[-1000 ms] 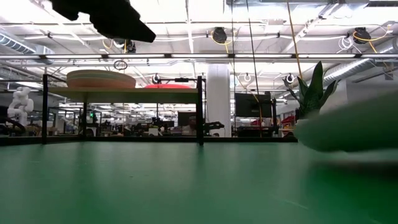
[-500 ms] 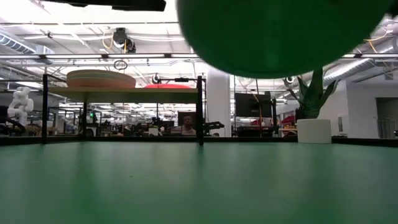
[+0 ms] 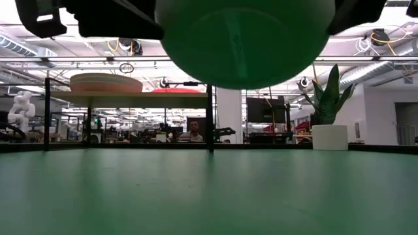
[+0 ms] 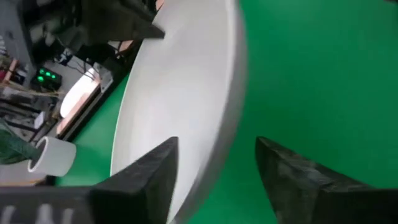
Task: Place and stack plates onto a shelf
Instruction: Stack the gray plate on top of the brown plate on the shelf
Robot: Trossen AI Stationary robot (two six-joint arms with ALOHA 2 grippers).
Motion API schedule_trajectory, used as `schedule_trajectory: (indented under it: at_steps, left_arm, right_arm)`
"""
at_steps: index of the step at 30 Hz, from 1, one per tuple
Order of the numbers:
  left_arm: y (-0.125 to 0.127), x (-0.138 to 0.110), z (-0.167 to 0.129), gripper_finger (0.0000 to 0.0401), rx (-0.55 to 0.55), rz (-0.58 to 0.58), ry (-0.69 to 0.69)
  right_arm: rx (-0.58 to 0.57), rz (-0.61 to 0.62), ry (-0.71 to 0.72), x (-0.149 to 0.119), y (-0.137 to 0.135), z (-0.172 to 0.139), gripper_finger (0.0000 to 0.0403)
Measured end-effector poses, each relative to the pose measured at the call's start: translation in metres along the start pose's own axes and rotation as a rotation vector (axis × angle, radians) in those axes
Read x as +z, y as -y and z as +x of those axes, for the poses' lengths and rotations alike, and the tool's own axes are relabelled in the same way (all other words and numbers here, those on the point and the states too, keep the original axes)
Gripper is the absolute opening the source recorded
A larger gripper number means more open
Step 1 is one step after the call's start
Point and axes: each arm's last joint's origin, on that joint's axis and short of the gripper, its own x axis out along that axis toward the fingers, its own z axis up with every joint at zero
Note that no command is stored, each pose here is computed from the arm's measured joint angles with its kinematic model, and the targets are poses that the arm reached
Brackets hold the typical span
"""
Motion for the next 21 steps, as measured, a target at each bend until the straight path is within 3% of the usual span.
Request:
schedule_trajectory:
  at_steps: [12, 16, 21]
  left_arm:
    - [-0.004, -0.005, 0.002, 0.0054, -0.02, 0.082, -0.011]
    - [-0.006, -0.009, 0.003, 0.0031, -0.079, 0.064, -0.003]
    - [-0.007, -0.009, 0.004, 0.0026, -0.096, 0.037, 0.014]
  right_arm:
    - [0.043, 0.026, -0.029, -0.014, 0.007, -0.003, 0.0]
    - [0.036, 0.013, -0.036, -0.014, 0.008, -0.003, 0.0003]
    - [-0.035, 0.045, -0.039, -0.012, 0.012, -0.003, 0.004]
